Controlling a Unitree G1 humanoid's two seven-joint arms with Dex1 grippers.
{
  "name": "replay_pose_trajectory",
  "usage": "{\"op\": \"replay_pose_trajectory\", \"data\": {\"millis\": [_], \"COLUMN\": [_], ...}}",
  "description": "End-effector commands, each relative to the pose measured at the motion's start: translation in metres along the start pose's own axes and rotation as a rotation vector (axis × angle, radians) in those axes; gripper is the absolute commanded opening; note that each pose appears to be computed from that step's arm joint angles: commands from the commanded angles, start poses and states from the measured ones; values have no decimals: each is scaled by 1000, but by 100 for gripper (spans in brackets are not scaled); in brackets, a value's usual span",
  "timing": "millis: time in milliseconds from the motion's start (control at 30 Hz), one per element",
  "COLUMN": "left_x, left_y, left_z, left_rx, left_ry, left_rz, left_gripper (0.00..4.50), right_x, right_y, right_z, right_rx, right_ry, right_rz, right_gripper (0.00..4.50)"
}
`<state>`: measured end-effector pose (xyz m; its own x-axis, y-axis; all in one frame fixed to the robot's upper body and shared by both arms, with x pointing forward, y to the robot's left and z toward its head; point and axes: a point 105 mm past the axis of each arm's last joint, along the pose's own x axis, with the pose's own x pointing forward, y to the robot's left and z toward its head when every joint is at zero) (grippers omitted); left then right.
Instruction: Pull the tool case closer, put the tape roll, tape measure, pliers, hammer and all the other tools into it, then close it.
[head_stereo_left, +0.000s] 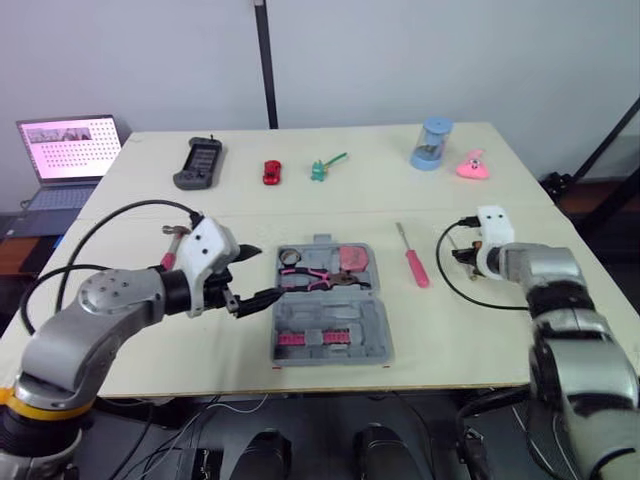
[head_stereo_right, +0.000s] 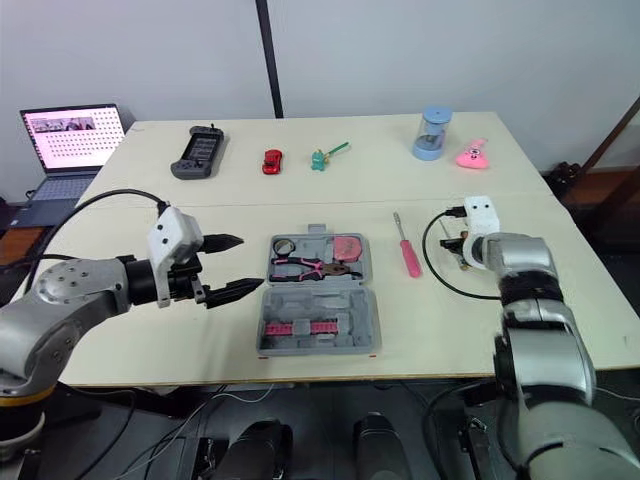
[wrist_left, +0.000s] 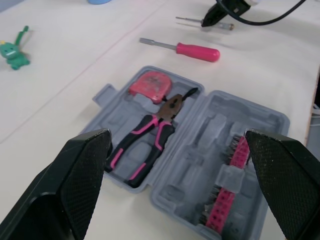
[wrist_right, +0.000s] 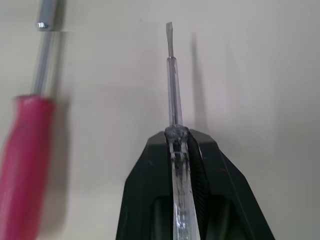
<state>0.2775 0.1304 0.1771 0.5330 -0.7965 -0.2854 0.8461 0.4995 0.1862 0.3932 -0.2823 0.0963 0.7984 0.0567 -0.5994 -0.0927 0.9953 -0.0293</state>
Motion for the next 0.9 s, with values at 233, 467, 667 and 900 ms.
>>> {"op": "replay_pose_trajectory", "data": {"millis": [233,467,667,900], "left_x": [23,31,30,24], "left_y": [-9,-8,-4,1], "left_z": [5,5,4,2], "left_rx": [34,55,71,72], "left_ry": [-35,-23,-9,11], "left_rz": [-185,-252,-251,-235], "left_gripper": [450,450,450,450], "right_x": [-71,-80,-68,-57], "right_y": [48,62,67,64], "right_z": [-41,-78,-88,-105], "right_rx": [80,170,174,156], "right_ry": [-20,26,31,57], "right_rz": [-3,-22,-15,-22], "right_gripper": [0,0,0,50]}}
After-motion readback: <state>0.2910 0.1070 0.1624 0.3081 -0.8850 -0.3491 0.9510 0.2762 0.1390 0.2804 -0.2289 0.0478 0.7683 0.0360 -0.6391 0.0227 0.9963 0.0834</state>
